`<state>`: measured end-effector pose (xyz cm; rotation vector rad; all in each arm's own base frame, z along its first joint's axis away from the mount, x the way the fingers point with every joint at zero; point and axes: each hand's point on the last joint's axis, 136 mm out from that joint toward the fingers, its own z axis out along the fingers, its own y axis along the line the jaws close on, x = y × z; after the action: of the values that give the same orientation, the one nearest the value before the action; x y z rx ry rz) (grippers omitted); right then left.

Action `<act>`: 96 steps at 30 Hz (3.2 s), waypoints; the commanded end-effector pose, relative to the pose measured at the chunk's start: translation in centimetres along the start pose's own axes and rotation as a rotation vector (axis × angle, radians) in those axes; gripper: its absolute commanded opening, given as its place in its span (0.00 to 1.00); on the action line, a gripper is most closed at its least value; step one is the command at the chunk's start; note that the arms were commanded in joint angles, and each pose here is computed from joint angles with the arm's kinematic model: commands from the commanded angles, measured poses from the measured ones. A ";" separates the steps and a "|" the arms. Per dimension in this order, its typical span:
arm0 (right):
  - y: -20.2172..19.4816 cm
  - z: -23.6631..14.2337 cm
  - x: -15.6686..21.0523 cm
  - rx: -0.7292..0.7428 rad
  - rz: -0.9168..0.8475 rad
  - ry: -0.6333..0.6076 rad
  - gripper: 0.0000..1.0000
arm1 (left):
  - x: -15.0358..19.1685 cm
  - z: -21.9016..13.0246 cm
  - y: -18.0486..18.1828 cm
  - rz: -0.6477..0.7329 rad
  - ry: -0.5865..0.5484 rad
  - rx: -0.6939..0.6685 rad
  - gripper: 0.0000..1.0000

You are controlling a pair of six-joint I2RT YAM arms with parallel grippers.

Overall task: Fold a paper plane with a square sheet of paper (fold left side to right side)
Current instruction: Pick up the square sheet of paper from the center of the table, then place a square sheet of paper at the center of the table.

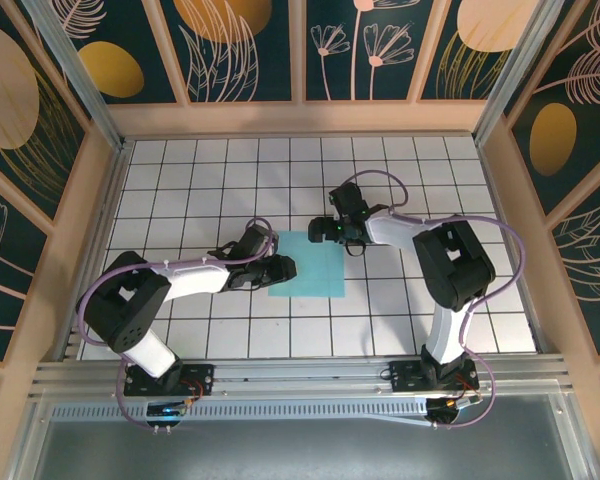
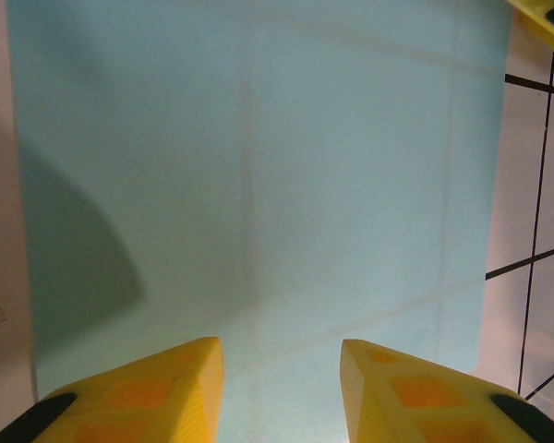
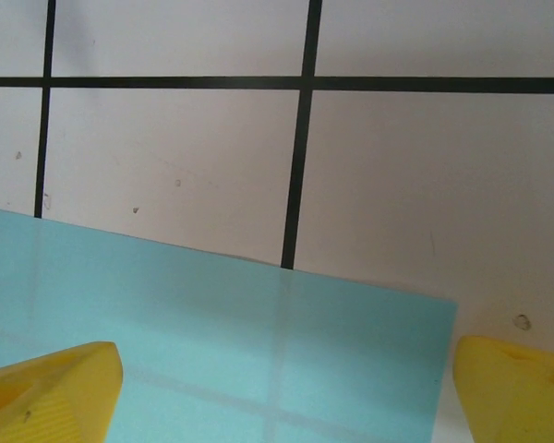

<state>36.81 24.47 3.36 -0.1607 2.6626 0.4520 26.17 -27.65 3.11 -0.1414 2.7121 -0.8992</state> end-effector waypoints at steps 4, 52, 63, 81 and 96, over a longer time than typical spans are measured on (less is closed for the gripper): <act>0.4 0.9 0.8 0.038 -0.043 0.031 0.92 | 0.5 0.5 1.2 -0.005 0.016 -0.039 0.34; 4.2 -1.7 5.4 -0.089 -0.127 0.136 0.39 | -2.4 -1.5 -0.5 -0.012 -0.139 0.021 0.45; 4.7 -8.4 1.9 -0.472 -0.043 0.003 0.31 | -6.2 -9.0 0.0 -0.052 -0.307 0.253 0.66; 10.1 -27.2 0.2 -1.064 -0.313 -0.210 0.25 | -5.3 -19.9 -12.0 0.425 -0.441 0.838 0.99; 15.5 -34.6 1.4 -1.267 -0.490 -0.286 0.22 | -4.5 -23.3 -16.4 0.620 -0.436 0.966 0.99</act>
<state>19.36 26.97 34.77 -0.9306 1.6757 1.7015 24.79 -26.10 29.61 0.4590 1.6342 -1.5794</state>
